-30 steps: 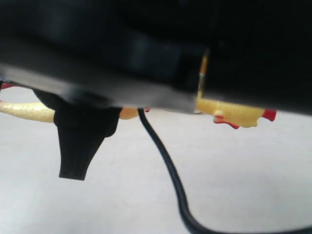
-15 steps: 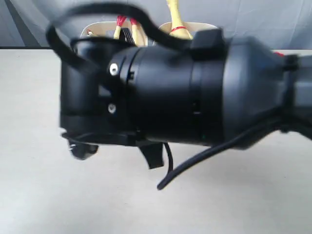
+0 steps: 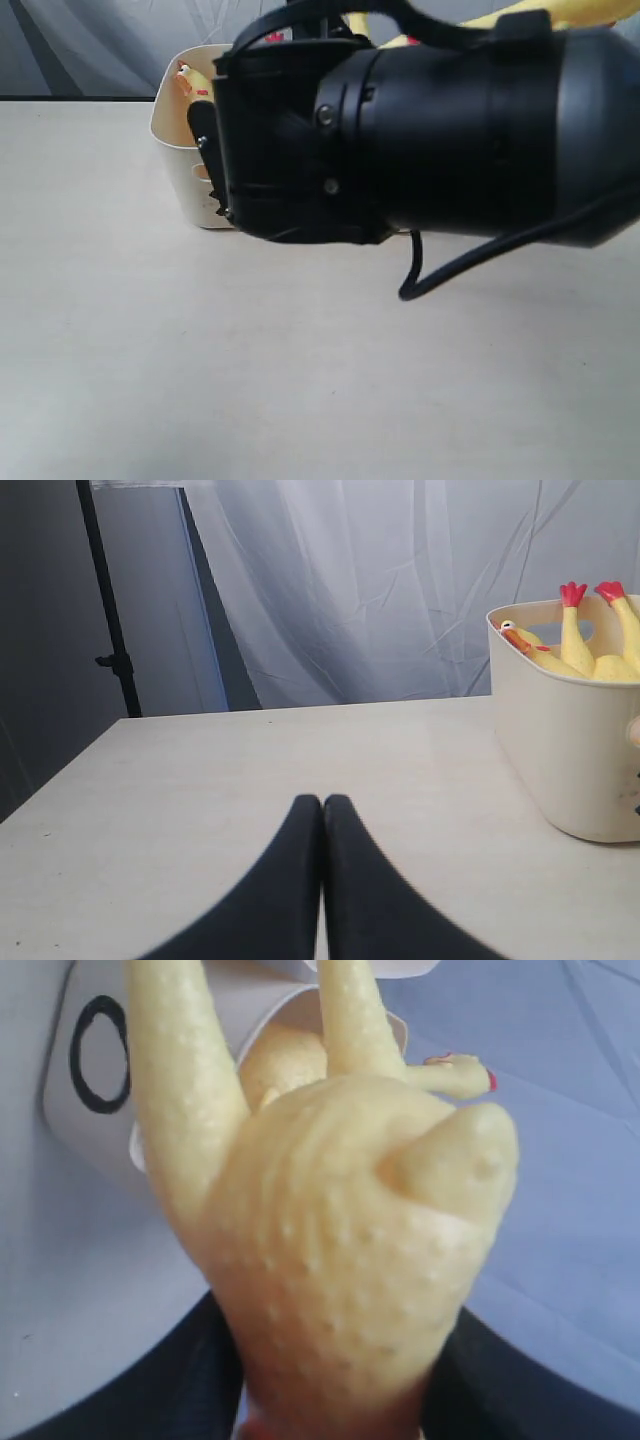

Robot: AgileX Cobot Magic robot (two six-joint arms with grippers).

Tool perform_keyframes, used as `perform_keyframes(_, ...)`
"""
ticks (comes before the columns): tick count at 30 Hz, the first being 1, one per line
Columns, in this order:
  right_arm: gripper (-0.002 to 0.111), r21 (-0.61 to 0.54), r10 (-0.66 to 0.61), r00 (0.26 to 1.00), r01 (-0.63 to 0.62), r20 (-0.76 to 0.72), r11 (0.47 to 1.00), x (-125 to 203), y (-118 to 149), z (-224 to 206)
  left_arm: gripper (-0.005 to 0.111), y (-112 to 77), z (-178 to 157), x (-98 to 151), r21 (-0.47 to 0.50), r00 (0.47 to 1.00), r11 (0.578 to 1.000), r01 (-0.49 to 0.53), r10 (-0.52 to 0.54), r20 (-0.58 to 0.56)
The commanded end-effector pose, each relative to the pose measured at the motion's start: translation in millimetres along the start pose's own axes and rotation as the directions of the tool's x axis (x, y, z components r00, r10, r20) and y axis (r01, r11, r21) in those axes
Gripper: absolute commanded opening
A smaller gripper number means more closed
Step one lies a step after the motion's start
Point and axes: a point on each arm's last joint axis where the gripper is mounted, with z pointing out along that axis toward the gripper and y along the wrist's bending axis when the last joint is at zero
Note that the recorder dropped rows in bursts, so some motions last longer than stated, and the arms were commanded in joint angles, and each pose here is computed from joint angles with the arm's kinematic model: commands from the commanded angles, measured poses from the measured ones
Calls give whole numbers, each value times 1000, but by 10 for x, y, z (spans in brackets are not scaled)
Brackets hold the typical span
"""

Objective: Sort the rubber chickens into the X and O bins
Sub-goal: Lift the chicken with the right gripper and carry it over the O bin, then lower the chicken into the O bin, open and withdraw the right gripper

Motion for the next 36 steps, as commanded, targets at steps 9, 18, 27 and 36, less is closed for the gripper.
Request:
perform_keyframes(9, -1, -30, -367, 888, 373, -277, 927, 966, -382, 476, 0, -5, -3, -10, 9, 1000, 1000, 2, -2, 13)
perform_keyframes(18, -1, 65, -427, 854, 464, -298, 883, 1075, -508, 770, 0, -5, -3, -10, 9, 1000, 1000, 2, -2, 13)
perform_keyframes(27, -1, 133, -595, 759, 640, -266, 757, 647, -423, 1134, 0, -5, -3, -10, 9, 1000, 1000, 2, -2, 13)
perform_keyframes(36, 4, 225, -490, 856, 516, -166, 826, 385, -315, 1346, 0, -5, -3, -10, 9, 1000, 1000, 2, -2, 13)
